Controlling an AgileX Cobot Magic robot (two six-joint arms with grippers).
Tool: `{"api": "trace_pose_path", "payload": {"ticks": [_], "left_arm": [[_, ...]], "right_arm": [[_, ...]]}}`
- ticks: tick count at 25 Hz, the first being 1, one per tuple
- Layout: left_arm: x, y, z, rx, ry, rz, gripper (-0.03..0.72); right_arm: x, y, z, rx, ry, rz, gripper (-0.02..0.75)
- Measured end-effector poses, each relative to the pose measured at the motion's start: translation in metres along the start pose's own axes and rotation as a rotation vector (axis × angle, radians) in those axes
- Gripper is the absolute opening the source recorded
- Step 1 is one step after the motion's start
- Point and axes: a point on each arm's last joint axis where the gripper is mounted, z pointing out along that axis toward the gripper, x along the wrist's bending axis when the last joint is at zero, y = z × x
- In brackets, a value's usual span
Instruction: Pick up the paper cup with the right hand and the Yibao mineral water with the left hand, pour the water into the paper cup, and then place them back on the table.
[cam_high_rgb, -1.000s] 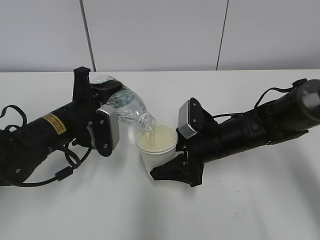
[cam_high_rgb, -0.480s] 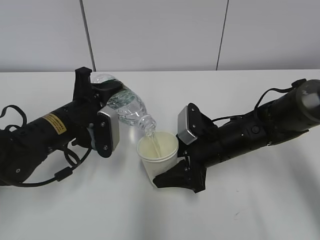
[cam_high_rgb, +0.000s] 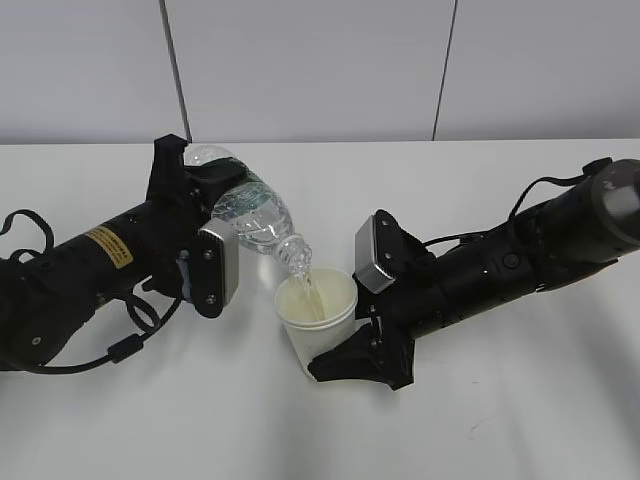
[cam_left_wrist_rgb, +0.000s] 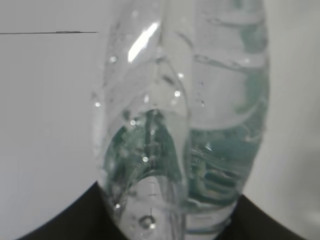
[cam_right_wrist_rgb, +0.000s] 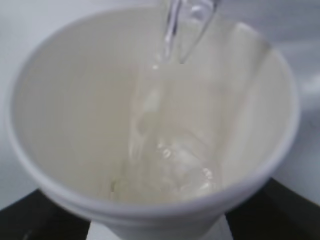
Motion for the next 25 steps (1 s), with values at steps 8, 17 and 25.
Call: {"api": "trace_pose_path", "payload": {"ticks": [8,17,25], "left_arm": [[0.0001,0.0000,0.0000,0.000,0.001,0.030,0.313],[0.0002,0.0000,0.0000,0.000,0.003,0.062,0.313],[0.0003,0.0000,0.0000,0.000,0.003,0.072,0.313]], "right_arm": [[0.0006,-0.0007,0.0000,0.007,0.007,-0.002,0.529],[0.0012,-0.0017,-0.0001,0.019,0.013,-0.002,0.529],[0.0012,-0.0017,-0.0001,0.019,0.013,0.001,0.529]]}}
